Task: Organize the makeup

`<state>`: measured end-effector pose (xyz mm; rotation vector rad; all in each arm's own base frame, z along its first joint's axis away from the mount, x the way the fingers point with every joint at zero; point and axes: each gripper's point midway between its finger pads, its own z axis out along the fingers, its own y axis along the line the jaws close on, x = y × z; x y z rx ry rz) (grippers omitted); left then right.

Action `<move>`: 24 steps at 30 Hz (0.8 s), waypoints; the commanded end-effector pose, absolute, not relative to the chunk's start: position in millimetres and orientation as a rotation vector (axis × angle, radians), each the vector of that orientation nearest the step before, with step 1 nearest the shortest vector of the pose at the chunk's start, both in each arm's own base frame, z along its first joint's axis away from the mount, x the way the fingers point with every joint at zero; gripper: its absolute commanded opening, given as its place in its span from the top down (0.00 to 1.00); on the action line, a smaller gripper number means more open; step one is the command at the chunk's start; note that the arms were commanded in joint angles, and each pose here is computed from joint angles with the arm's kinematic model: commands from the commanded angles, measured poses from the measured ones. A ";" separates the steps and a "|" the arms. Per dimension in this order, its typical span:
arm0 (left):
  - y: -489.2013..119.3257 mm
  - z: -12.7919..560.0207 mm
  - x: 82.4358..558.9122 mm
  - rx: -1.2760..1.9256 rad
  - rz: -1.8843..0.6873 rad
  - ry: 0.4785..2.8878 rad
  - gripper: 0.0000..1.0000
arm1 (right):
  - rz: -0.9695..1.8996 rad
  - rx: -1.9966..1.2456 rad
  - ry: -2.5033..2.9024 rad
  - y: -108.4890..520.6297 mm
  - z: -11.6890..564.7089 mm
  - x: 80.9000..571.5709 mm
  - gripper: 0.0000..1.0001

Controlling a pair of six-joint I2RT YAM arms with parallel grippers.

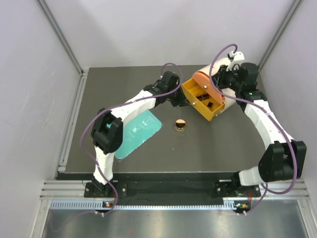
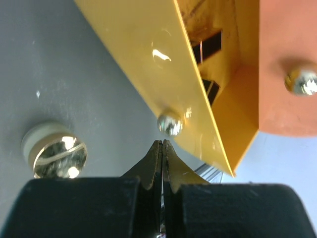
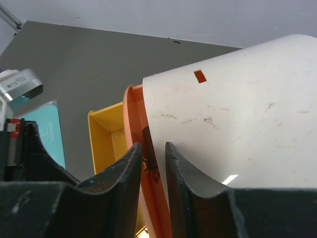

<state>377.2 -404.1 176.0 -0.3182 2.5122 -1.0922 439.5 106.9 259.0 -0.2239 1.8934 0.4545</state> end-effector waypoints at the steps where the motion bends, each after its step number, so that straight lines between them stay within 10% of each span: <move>1: -425.2 187.9 400.7 -0.273 -1.158 2.449 1.00 | 0.451 -0.144 2.540 95.9 100.2 355.4 0.72; 24: -494.9 210.4 456.2 -0.312 -1.516 2.237 1.00 | 0.436 -0.144 2.552 93.7 96.6 353.6 0.72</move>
